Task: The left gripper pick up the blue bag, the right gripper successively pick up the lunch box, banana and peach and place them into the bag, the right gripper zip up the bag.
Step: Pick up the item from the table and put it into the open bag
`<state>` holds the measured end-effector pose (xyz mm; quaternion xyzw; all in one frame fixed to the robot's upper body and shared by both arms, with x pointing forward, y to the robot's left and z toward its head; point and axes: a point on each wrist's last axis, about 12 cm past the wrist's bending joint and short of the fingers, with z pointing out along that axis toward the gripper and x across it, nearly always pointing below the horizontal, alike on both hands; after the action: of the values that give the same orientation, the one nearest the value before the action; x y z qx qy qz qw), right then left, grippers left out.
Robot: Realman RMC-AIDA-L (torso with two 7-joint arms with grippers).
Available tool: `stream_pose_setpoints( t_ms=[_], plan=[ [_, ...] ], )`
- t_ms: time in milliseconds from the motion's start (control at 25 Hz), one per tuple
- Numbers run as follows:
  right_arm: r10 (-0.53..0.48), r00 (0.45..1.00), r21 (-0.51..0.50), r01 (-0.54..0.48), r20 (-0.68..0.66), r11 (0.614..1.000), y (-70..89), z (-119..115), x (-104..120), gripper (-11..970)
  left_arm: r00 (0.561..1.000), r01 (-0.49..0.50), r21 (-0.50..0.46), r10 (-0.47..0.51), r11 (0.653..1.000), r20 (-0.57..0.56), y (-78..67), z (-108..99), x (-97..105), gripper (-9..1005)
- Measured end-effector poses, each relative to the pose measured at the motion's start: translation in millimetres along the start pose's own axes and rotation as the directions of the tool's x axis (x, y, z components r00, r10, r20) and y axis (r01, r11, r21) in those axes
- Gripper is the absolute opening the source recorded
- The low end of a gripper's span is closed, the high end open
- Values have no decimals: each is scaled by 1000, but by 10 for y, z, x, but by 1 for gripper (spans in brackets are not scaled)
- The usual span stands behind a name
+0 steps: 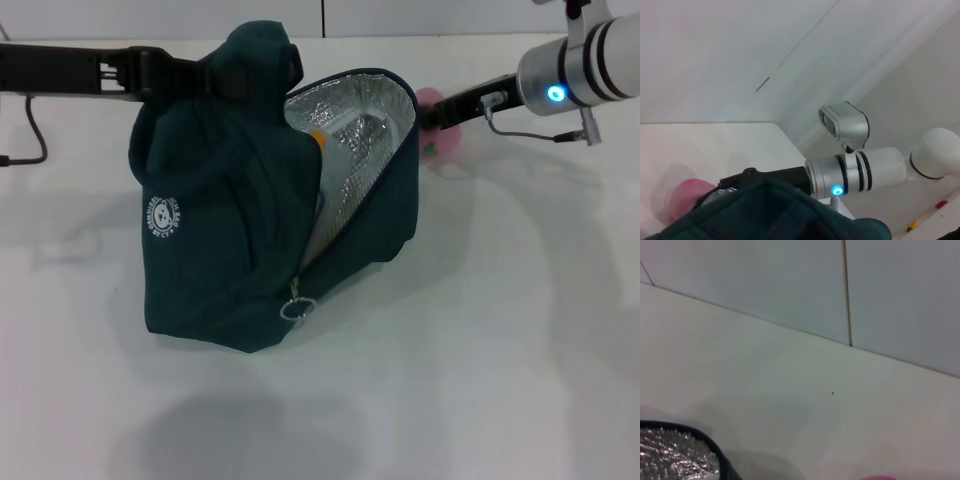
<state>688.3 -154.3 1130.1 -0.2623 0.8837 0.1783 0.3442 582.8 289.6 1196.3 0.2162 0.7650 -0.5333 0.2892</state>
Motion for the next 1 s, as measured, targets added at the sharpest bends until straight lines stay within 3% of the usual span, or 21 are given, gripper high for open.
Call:
stream_pose_setpoints(
  t_ms=[280,320,600,720,840,1000],
  plan=[
    [58,995,-22,-56,79,998,-131,-159,15,253,1000,3,-9,-3,1000,8,10,-52,8,36],
    [90,985,-33,-86,145,996,-220,-280,26,242,1000,6,-10,-6,1000,9,13,-59,17,36],
    [157,919,-137,-114,362,984,-366,-662,62,177,999,39,-6,-39,999,30,30,-136,118,36],
    [195,855,-245,-83,481,966,-355,-845,58,161,998,49,-2,-49,999,37,35,-147,144,36],
    [245,788,-387,-8,566,922,-260,-992,63,147,997,60,1,-60,998,39,45,-138,162,36],
    [251,789,-491,73,560,868,-67,-984,38,129,996,74,5,-75,997,43,65,-118,176,36]
  ],
)
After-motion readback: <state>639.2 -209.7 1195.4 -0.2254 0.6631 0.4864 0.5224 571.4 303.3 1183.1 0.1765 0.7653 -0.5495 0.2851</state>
